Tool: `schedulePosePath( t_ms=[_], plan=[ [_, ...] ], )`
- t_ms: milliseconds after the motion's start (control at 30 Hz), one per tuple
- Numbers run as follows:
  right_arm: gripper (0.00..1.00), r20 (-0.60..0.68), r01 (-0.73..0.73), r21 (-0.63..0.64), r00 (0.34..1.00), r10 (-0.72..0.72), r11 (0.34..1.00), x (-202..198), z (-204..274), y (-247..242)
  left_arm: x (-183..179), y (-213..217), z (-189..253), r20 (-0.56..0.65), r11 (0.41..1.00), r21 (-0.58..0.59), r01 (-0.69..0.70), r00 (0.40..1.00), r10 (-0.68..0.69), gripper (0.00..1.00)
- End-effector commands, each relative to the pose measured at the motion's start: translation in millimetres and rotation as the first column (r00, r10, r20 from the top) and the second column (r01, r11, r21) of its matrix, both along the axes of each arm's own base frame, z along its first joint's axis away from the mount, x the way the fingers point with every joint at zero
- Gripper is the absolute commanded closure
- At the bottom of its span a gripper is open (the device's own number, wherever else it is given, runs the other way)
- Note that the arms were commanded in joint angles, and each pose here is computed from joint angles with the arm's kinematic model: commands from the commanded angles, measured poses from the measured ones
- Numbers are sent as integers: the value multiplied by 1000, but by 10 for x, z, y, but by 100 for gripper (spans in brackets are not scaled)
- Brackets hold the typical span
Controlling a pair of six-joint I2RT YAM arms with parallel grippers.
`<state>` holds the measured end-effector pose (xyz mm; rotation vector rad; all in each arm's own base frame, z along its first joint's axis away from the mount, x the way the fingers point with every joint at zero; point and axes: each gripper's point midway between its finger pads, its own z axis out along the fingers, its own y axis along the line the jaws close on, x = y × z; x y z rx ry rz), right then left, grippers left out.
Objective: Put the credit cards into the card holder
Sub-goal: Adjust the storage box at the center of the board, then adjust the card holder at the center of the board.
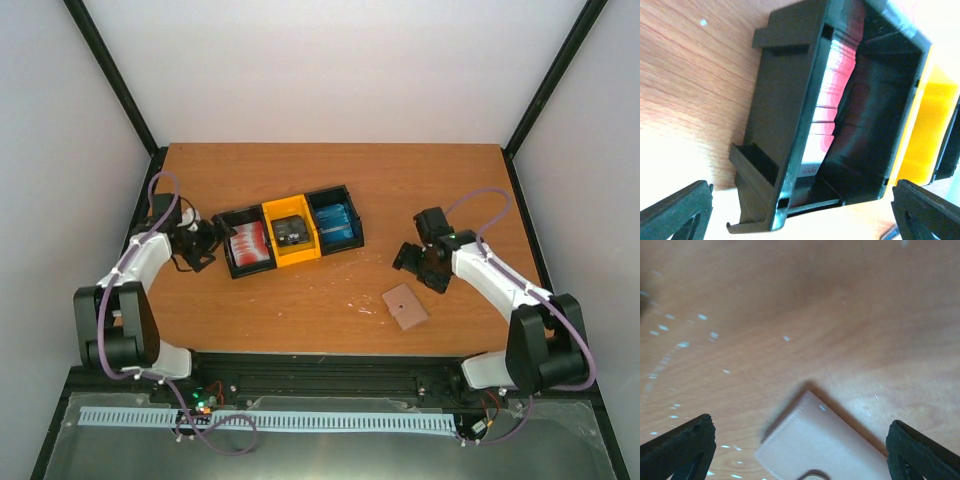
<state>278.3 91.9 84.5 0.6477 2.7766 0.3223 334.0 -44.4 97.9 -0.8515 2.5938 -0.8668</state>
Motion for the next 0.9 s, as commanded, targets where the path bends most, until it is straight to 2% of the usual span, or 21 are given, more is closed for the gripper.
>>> schedulePosePath(
  t_ms=[0,100,233,367,433,600,767,867],
  plan=[
    [10,-92,84,-54,992,-89,995,-165,-283,-66,15,220,292,112,987,137,-83,991,68,0],
    [17,-130,63,-8,990,-63,998,-197,-400,40,-35,256,447,171,982,156,-110,982,83,0],
    [18,-161,15,7,987,-14,1000,-292,-472,158,-85,254,694,260,979,169,-114,963,67,0],
    [24,-177,-117,98,975,133,988,-363,-581,405,-114,195,916,346,982,166,-86,938,24,0],
    [27,-181,-234,112,951,251,966,-360,-614,549,-143,165,1009,377,984,167,-70,926,2,0],
    [26,-175,-473,81,860,480,877,-336,-593,972,-186,135,1164,422,981,190,-40,906,-45,0],
    [26,-175,-603,91,774,609,792,-545,-616,1426,-248,140,1323,473,976,214,-47,879,-61,0],
    [25,-173,-641,134,736,654,756,-726,-593,1636,-288,47,1381,495,980,201,5,863,-106,0]
  ],
)
